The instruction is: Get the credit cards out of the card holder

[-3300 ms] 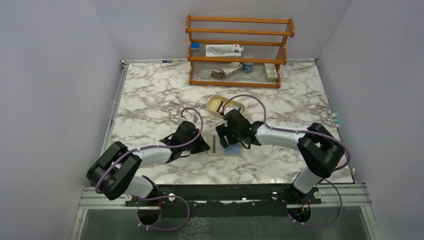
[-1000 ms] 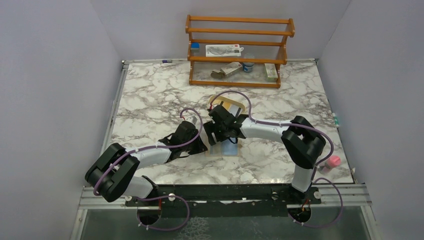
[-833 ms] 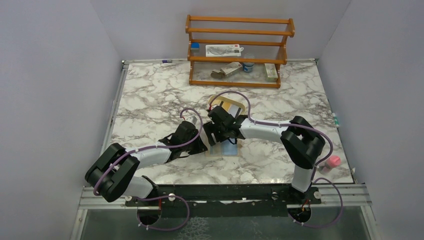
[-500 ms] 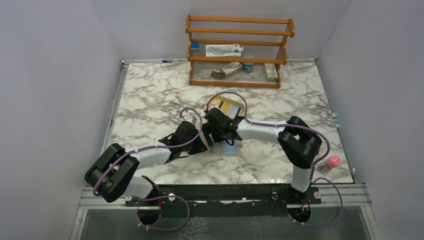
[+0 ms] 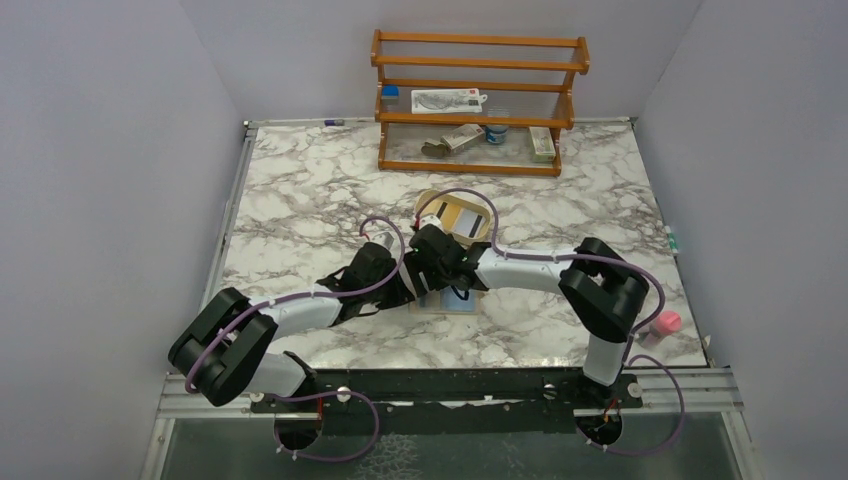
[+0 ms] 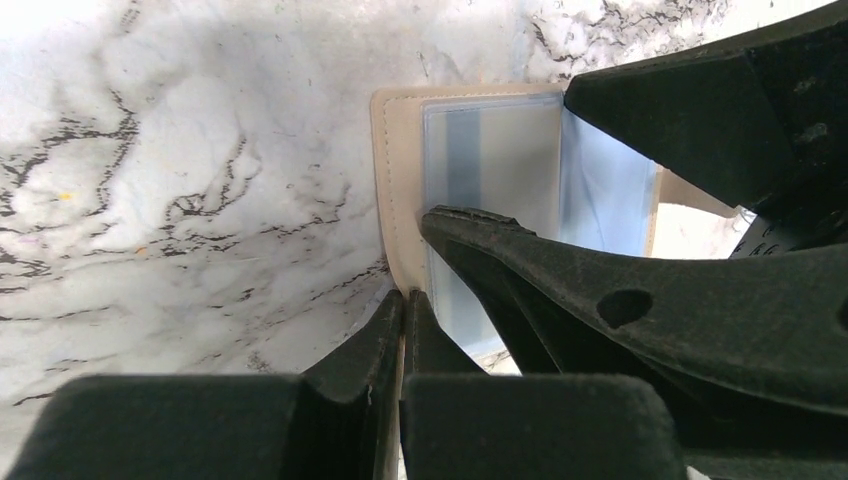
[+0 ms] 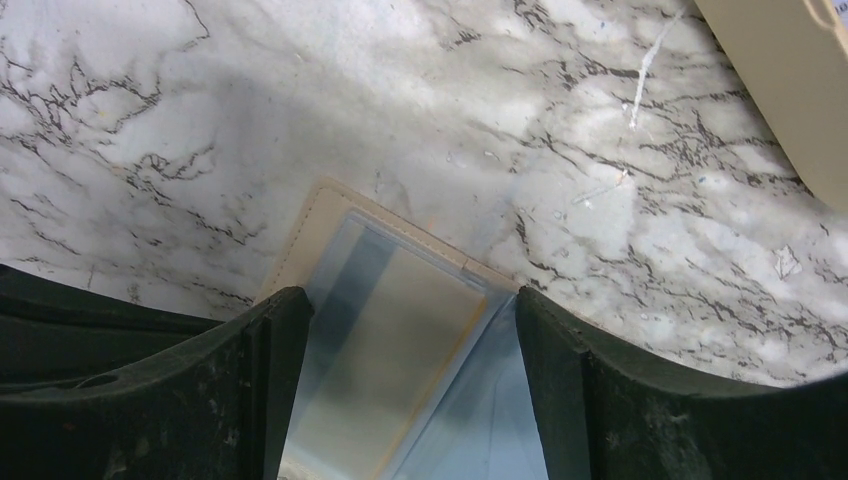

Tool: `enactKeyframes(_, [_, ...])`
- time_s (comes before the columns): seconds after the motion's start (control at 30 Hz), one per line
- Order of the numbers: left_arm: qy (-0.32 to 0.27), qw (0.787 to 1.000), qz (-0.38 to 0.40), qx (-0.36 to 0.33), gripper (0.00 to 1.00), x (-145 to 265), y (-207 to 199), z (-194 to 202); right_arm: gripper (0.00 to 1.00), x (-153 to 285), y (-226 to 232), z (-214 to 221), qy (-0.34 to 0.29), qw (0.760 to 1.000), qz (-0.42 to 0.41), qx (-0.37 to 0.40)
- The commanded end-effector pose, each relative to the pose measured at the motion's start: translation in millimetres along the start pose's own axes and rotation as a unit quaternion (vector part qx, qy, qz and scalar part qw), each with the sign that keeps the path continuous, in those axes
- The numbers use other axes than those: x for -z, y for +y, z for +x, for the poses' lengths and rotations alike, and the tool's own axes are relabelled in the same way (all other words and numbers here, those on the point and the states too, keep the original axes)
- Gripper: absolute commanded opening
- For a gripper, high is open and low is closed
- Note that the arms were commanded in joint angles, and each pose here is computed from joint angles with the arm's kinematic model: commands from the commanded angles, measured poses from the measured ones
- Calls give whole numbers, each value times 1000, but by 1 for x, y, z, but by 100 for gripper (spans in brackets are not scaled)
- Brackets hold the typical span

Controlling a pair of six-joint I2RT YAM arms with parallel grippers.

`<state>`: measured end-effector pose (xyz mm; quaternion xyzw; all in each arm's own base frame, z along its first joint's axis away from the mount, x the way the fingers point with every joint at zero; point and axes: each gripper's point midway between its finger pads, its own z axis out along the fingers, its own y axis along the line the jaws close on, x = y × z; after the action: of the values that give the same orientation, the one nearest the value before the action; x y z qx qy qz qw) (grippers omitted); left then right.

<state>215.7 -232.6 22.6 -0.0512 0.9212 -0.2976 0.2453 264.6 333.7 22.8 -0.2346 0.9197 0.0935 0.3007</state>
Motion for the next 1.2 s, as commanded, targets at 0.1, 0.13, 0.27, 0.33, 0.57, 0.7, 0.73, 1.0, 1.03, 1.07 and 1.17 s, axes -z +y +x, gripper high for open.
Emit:
enactKeyframes(0.1, [1,999,-33,-1,0,1,17,4,80,10,-56,83,108,988,102,48])
enactKeyframes(0.13, [1,999,-33,0,0,1,17,4,80,11,-59,83,109,987,109,51])
enactKeyframes(0.27, [2,999,-36,0,0,2,19,4,81,16,-68,81,107,984,132,58])
enactKeyframes(0.33, [1,999,-37,0,0,3,20,4,82,18,-72,80,108,982,141,64])
enactKeyframes(0.57, [-4,999,-43,0,0,9,23,2,82,23,-86,83,118,974,174,83])
enactKeyframes(0.7, [-7,999,-47,2,0,11,26,2,83,29,-90,84,123,972,182,87])
enactKeyframes(0.73, [-9,999,-47,3,0,12,26,1,83,32,-90,83,122,972,181,86])
enactKeyframes(1.0, [-9,999,-51,7,0,10,29,0,82,49,-81,70,106,980,147,81])
enactKeyframes(1.03, [-10,999,-50,8,0,10,29,0,82,49,-79,68,102,982,140,79])
enactKeyframes(1.07, [-9,999,-50,9,0,10,29,0,82,49,-76,67,97,983,133,77])
enactKeyframes(1.17, [-9,999,-52,11,0,9,31,1,82,49,-69,61,86,987,115,69])
